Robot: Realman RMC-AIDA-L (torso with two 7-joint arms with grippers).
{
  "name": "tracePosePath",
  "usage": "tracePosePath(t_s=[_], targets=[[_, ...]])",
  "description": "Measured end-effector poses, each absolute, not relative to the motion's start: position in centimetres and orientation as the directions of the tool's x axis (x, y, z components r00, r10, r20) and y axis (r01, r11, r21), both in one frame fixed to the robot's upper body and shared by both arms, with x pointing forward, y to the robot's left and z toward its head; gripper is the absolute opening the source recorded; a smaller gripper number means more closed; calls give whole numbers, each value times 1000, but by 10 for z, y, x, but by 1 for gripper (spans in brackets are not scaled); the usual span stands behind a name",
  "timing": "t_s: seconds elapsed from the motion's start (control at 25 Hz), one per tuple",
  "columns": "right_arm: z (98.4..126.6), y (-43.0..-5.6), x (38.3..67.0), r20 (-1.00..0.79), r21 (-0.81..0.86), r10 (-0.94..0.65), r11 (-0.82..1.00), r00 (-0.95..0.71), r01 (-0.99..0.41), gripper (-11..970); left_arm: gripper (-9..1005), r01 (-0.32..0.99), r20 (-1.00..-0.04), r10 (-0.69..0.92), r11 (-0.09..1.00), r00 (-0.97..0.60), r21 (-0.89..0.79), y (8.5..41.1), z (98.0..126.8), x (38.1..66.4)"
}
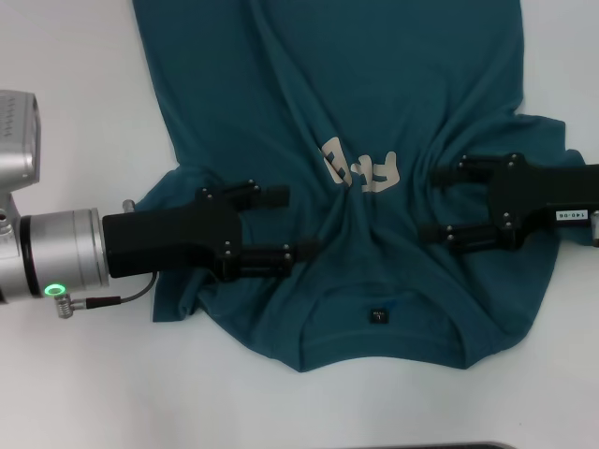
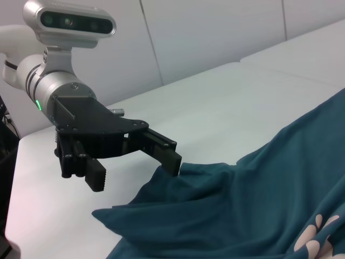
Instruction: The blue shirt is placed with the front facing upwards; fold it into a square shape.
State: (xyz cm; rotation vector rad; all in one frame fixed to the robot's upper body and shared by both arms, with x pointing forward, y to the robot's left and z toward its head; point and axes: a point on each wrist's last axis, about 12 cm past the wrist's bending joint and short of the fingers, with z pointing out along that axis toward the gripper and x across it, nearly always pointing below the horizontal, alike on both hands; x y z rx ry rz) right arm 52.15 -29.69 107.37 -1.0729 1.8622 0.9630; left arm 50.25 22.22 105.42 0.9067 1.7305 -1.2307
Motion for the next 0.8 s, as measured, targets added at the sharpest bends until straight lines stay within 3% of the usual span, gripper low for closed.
tracePosePath(t_s=[0.48, 0.8], targets=[[1076, -296, 524, -849, 303, -309, 378, -428, -875, 913, 902, 885, -903, 92, 267, -419, -383, 222, 1053, 500], [1111, -315, 542, -722, 509, -226, 466, -654, -724, 911, 902, 886, -903, 95, 261, -419, -383, 220, 1052, 499]])
